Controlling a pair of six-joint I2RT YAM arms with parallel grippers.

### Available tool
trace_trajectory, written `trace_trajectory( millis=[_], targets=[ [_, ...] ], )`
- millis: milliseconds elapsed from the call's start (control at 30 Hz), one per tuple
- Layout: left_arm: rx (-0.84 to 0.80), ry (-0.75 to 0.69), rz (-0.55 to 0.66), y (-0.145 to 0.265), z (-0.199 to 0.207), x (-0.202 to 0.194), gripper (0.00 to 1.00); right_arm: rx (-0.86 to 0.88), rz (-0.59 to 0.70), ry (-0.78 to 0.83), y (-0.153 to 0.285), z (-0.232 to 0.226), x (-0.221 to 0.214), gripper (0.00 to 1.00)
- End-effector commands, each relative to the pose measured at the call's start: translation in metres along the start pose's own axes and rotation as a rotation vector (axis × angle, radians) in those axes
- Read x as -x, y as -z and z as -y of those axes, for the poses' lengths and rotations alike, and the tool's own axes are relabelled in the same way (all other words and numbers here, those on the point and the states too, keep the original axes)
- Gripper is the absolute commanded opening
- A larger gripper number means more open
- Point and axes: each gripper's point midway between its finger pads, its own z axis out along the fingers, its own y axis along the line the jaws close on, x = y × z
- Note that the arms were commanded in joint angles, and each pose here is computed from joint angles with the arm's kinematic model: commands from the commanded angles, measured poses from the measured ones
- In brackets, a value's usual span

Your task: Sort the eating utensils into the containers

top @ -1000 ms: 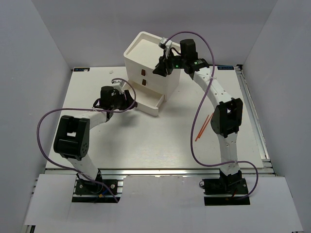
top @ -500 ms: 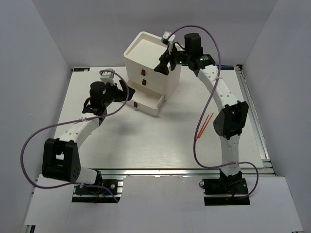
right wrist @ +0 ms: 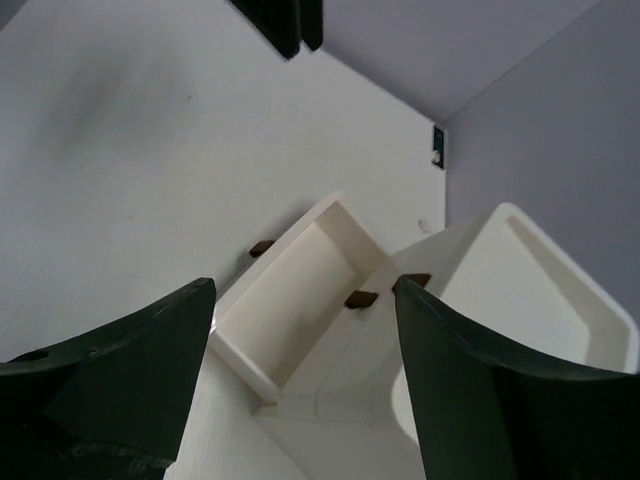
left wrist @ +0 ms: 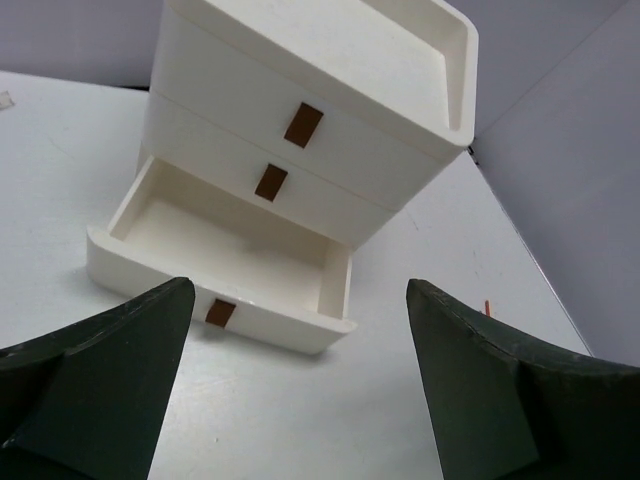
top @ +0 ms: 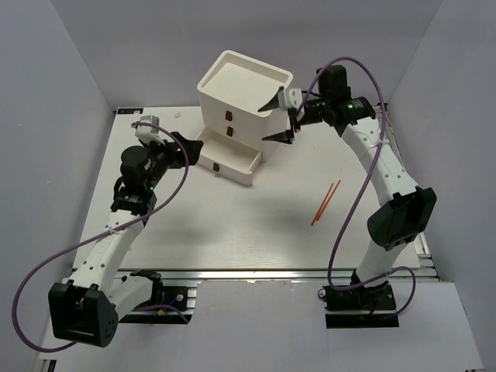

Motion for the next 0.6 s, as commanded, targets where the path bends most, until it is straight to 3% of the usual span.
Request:
trace_trajectory(
  millis=[0, 167, 367, 467, 567],
  targets=[
    [0.015, 0.038, -0.044, 0.017, -0.003, -0.017, 0.98, 0.181, -0.087, 0.209, 0.009, -0.049, -0.029, 0.78],
    [0.035, 0.062, -0.052, 0.03, -0.007, -0.029, 0.98, 0.396, -0.411, 0.128, 0.045, -0.116, -0.102, 0.59],
    [0.028, 0.094, -0.067, 0.034, -0.008, -0.04, 0.98, 0.528, -0.638, -0.025, 0.092, -0.176, -0.164, 0.32],
    [0.026, 0.093, -0.067, 0.032, -0.008, -0.04, 0.98, 0.555, -0.724, -0.087, 0.118, -0.197, -0.195, 0.29],
    [0.025, 0.094, -0.075, 0.031, -0.008, -0.042, 0.98, 0.533, -0.783, -0.061, 0.135, -0.196, -0.221, 0.34]
  ],
)
